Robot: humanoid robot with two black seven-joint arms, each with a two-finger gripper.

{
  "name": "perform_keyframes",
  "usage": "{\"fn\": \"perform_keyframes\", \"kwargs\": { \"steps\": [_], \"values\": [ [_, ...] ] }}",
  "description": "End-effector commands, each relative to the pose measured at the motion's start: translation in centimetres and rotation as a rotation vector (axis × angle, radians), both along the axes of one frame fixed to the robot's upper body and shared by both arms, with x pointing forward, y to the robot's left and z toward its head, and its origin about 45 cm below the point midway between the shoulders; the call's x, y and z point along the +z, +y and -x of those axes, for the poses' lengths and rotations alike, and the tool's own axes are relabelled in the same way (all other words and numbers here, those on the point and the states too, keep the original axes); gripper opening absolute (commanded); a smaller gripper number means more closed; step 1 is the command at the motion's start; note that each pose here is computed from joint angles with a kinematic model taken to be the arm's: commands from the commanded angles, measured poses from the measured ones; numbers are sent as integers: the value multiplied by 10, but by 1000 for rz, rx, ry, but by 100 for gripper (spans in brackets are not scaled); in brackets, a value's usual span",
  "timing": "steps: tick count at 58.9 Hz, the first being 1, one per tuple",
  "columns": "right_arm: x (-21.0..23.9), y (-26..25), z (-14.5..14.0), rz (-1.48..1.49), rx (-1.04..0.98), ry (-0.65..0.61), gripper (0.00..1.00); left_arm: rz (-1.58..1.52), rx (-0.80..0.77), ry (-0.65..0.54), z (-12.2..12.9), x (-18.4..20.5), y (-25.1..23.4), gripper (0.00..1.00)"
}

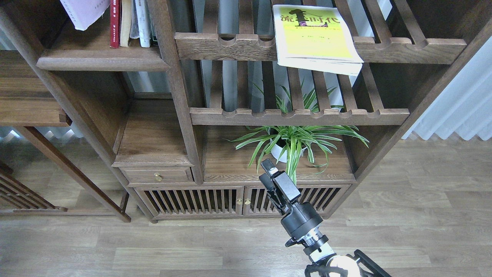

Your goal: Organize books on shelf

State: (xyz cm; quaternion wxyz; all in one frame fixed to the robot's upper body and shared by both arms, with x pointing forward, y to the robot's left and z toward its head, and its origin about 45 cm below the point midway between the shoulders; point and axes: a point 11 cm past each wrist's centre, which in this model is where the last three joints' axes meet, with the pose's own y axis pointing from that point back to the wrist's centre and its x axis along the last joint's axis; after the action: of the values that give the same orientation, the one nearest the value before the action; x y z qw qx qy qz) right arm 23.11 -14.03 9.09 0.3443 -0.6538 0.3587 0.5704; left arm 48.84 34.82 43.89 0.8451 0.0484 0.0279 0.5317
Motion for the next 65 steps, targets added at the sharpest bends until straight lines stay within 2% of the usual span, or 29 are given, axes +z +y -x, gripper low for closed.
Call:
{"fn": "perform_keyframes", "kwargs": {
  "steps": [1,17,40,65],
  "values": [
    [0,0,0,-1,0,0,98,-4,-3,26,-5,-12,-8,2],
    [0,-1,0,-1,-3,1,98,-1,-55,42,-17,-22,-48,1],
    [-1,-1,1,-1,-4,4,98,-66,-19,29,-18,-17,-38,0],
    [-1,-1,2,-3,-5,5,98,-119,6,48,-20,-29,-35,0]
  ]
}}
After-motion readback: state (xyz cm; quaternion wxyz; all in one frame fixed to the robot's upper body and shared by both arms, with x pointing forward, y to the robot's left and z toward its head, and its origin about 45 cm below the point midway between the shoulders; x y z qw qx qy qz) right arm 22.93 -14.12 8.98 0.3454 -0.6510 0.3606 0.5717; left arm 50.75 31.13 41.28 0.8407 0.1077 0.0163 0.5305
